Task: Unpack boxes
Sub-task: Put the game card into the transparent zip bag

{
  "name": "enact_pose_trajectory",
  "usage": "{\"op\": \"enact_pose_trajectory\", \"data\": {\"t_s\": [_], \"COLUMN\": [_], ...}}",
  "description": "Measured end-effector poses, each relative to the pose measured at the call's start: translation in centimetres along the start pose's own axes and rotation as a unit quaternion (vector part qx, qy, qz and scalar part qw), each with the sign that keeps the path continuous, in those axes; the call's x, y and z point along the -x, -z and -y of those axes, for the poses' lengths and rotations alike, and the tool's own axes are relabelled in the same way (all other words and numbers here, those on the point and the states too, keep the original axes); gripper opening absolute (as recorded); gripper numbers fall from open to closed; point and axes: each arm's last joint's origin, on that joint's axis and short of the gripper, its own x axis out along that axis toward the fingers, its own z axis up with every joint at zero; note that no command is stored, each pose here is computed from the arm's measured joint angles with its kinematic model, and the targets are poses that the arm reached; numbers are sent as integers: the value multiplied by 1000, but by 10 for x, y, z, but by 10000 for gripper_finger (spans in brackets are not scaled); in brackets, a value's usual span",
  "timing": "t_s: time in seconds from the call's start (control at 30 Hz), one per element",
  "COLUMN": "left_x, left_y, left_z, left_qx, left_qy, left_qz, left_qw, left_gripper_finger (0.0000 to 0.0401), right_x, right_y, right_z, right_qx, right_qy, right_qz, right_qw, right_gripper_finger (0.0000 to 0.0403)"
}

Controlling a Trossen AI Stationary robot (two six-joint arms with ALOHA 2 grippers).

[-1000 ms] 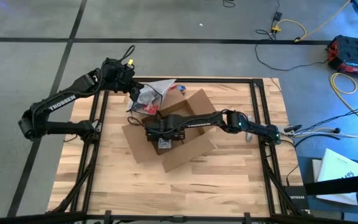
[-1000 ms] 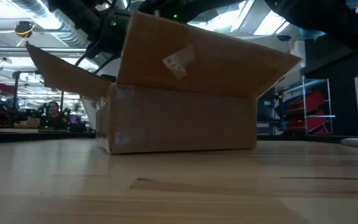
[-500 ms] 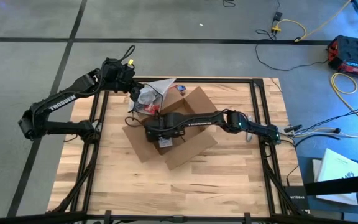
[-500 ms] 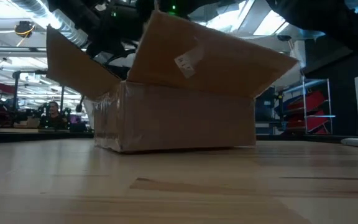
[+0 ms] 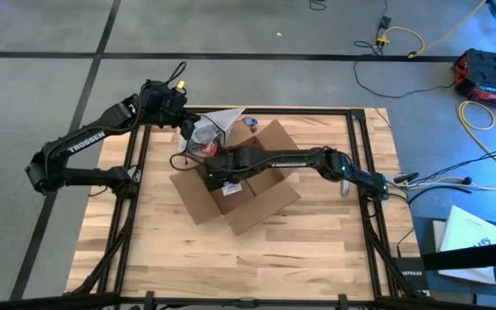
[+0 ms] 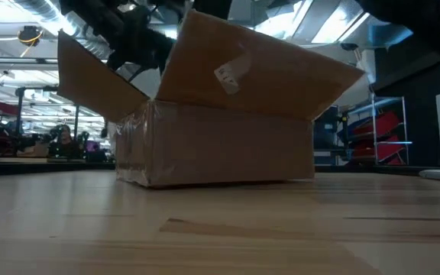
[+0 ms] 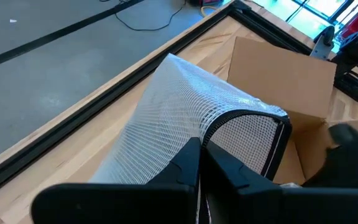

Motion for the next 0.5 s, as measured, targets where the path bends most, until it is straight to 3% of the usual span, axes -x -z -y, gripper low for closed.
{"op": "enact_pose_trajectory", "data": {"t_s": [0.2,0.5], "left_x": [0,0], "left_y": [0,1], "left_z": [0,0], "left_qx": [8,43], "left_qy": [0,-1], "left_qz": [0,-7], "left_qw": [1000,999], "left_gripper_finger": [0,0], "right_x": [34,46], "right_y": [-8,-38], "right_z": [1,-10], "right_qx": [3,-43], "right_qy": [-31,-120], "right_qz": [52,150], "right_qw": [998,980], "right_gripper_finger": [279,279]}}
